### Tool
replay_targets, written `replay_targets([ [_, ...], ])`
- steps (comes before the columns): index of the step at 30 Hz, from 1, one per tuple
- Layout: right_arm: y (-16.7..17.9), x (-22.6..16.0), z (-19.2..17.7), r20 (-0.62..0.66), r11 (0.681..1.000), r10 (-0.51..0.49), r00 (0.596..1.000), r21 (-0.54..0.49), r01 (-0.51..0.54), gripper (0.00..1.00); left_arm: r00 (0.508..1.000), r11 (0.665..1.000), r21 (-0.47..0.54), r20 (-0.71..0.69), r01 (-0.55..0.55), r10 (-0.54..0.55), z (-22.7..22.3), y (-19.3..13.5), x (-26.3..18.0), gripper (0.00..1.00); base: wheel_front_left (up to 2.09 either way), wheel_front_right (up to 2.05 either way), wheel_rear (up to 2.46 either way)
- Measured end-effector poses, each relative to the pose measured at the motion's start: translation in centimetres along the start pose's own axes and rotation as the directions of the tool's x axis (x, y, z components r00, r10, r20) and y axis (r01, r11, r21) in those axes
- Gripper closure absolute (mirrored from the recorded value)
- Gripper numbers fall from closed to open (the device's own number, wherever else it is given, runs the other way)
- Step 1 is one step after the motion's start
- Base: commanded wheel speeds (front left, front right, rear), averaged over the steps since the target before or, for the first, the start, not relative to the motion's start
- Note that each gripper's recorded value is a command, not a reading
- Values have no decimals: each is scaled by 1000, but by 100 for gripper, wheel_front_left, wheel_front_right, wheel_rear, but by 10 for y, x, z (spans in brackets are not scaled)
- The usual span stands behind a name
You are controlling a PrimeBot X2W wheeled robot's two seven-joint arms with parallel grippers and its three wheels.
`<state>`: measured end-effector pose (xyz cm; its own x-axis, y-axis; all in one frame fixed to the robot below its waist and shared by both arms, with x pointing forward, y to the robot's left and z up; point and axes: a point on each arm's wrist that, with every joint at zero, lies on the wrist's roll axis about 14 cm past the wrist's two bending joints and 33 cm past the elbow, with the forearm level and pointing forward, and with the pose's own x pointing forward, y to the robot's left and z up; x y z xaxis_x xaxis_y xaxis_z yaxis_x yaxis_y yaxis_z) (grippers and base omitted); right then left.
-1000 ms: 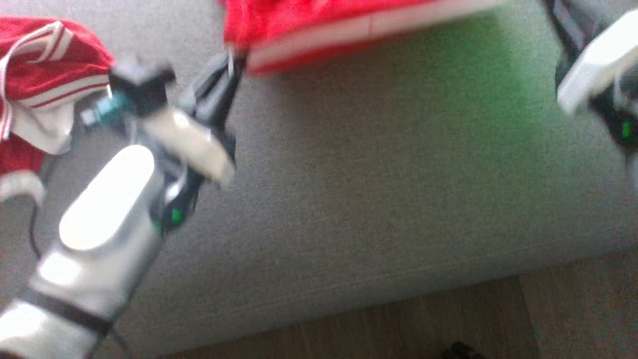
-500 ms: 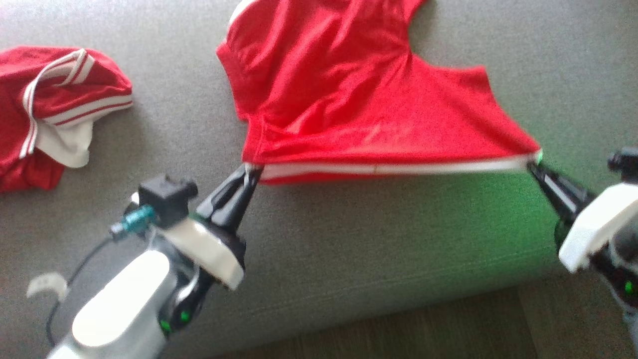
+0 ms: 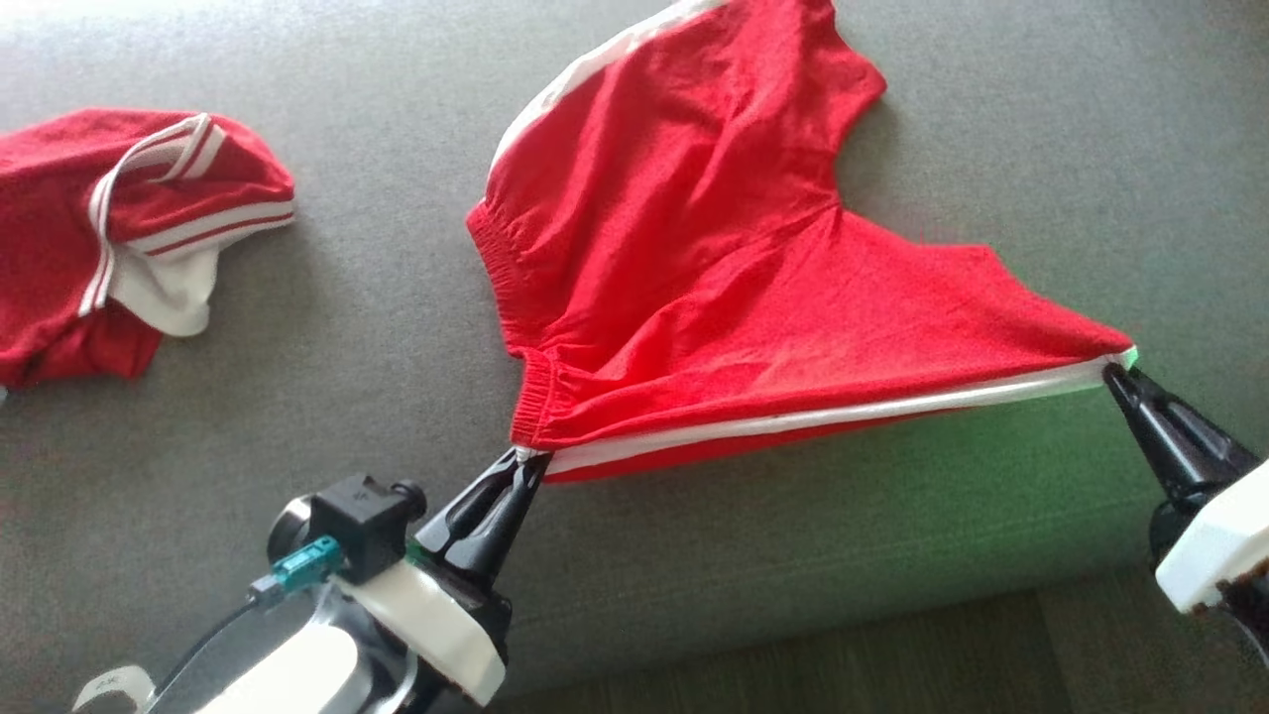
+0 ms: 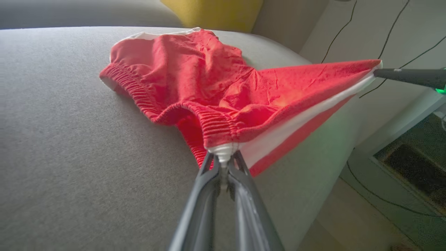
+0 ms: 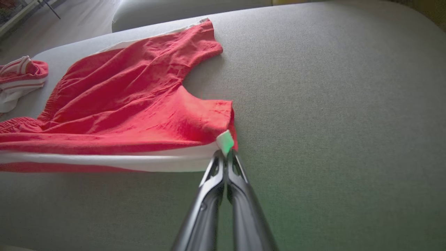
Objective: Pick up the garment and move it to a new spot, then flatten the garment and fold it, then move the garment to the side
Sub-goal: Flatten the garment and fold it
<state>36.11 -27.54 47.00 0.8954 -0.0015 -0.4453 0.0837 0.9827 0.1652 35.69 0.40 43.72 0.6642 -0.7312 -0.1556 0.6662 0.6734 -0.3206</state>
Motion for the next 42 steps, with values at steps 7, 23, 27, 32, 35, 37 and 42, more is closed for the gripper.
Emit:
replay_targets([
  [7, 18, 18, 22, 51, 999, 46, 998, -2, -46, 100, 998, 996, -88, 65, -5, 10, 19, -4, 3, 100, 0, 0, 0],
  [23, 56, 129, 85, 109, 992, 105, 989, -85, -96, 100, 969, 913, -394, 164, -105, 182, 48, 52, 48, 100, 0, 0, 0],
  [27, 64, 155, 91, 103, 986, 109, 989, -139, -94, 100, 964, 892, -436, 166, -119, 210, 50, 64, 57, 100, 0, 0, 0],
  [32, 71, 189, 103, 99, 959, 112, 989, -270, -82, 100, 958, 899, -420, 187, -124, 219, 61, 79, 77, 100, 0, 0, 0],
  [35, 84, 210, 108, 100, 947, 134, 986, -305, -97, 100, 954, 896, -422, 190, -134, 231, 62, 88, 87, 100, 0, 0, 0],
  [37, 93, 222, 109, 100, 939, 150, 984, -325, -110, 100, 948, 887, -434, 185, -157, 258, 59, 100, 90, 100, 0, 0, 0],
  [42, 103, 251, 112, 106, 923, 163, 981, -369, -114, 100, 933, 870, -441, 162, -222, 321, 51, 128, 95, 100, 0, 0, 0],
])
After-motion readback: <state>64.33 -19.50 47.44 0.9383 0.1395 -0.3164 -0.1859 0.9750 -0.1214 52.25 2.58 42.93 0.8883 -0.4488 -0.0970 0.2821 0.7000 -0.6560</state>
